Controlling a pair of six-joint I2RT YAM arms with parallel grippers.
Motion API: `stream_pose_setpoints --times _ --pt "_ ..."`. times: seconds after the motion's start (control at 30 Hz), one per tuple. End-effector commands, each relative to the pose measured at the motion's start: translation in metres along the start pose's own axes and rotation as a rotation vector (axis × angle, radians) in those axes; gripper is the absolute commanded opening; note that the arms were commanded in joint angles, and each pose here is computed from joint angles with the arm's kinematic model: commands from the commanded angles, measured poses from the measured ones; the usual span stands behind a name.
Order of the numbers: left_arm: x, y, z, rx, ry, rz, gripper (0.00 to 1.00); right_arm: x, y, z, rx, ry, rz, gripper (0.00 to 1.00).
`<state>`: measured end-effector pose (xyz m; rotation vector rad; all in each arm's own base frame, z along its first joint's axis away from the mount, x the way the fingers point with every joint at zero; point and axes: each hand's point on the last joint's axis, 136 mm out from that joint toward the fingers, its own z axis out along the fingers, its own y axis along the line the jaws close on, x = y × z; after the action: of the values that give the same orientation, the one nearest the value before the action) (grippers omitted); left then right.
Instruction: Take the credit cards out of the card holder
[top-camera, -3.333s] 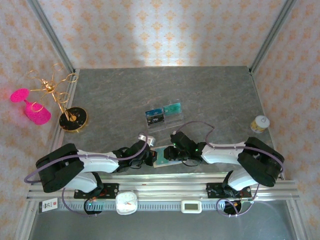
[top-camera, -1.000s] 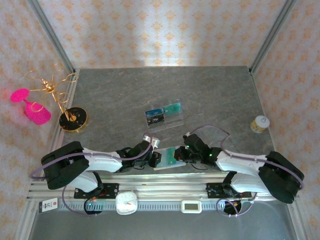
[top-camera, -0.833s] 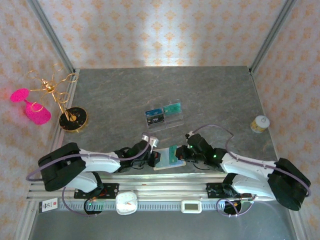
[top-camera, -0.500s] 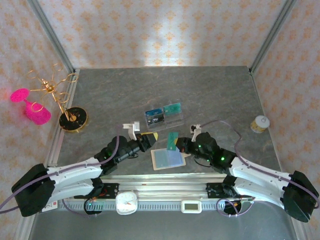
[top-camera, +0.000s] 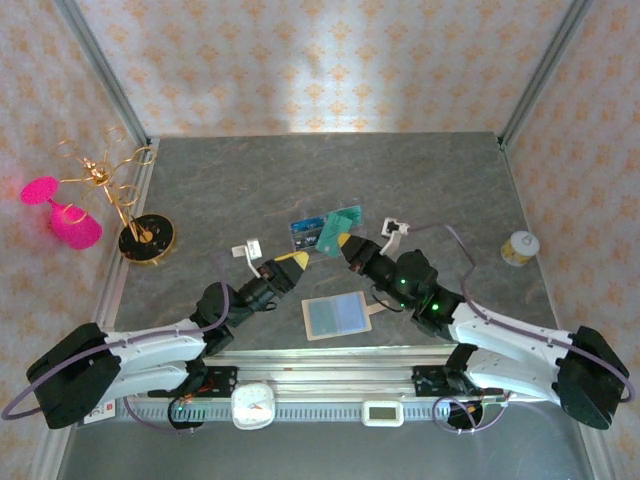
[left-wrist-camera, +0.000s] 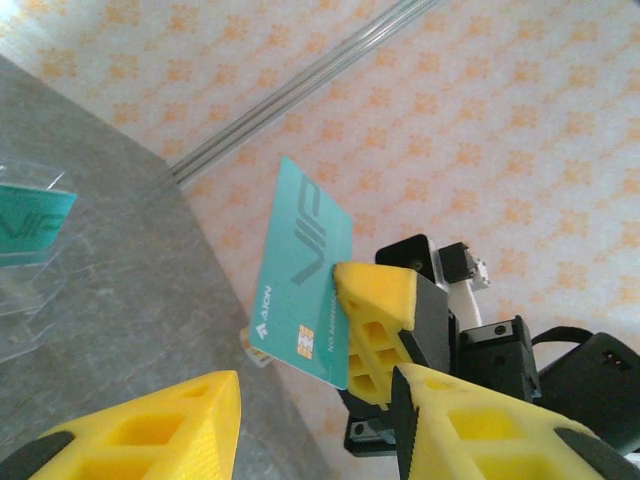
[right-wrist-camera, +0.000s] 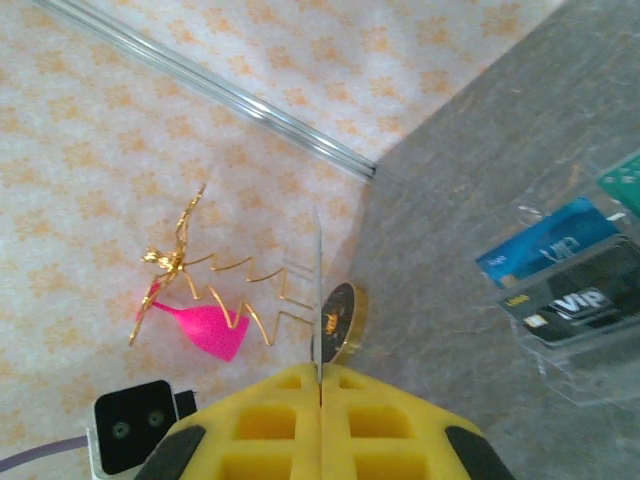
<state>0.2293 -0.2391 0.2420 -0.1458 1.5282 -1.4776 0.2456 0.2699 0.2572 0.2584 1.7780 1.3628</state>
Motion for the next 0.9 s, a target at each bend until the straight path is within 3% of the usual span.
stream_pose_setpoints --times 0.0,0.4,0.5,0.73,0.8,0.87 --pt "-0.02 -0.022 -0.003 0.099 -0.09 -0.022 0.42 -0.018 0.041 0.004 -0.112 -0.081 -0.001 0.0" --pt "-0.025 -0.024 -0.004 0.108 -0.114 -0.031 0.39 0.008 0.055 0.01 -0.172 -0.018 -0.026 0.0" --pt "-0.028 -0.028 -0.005 0.123 -0.129 -0.028 0.33 0.02 0.05 0.012 -0.164 0.012 -0.033 0.0" --pt "-0.032 -0.025 -0.005 0.107 -0.136 -0.01 0.0 0.046 0.033 0.012 -0.118 0.107 -0.049 0.0" --pt "-0.035 -0.024 -0.005 0.1 -0.13 0.002 0.0 0.047 0.023 0.011 -0.053 0.121 -0.075 0.01" --pt "-0.036 -0.017 -0.001 0.055 -0.097 0.019 0.0 0.034 0.003 0.01 0.055 0.115 -0.107 0.1"
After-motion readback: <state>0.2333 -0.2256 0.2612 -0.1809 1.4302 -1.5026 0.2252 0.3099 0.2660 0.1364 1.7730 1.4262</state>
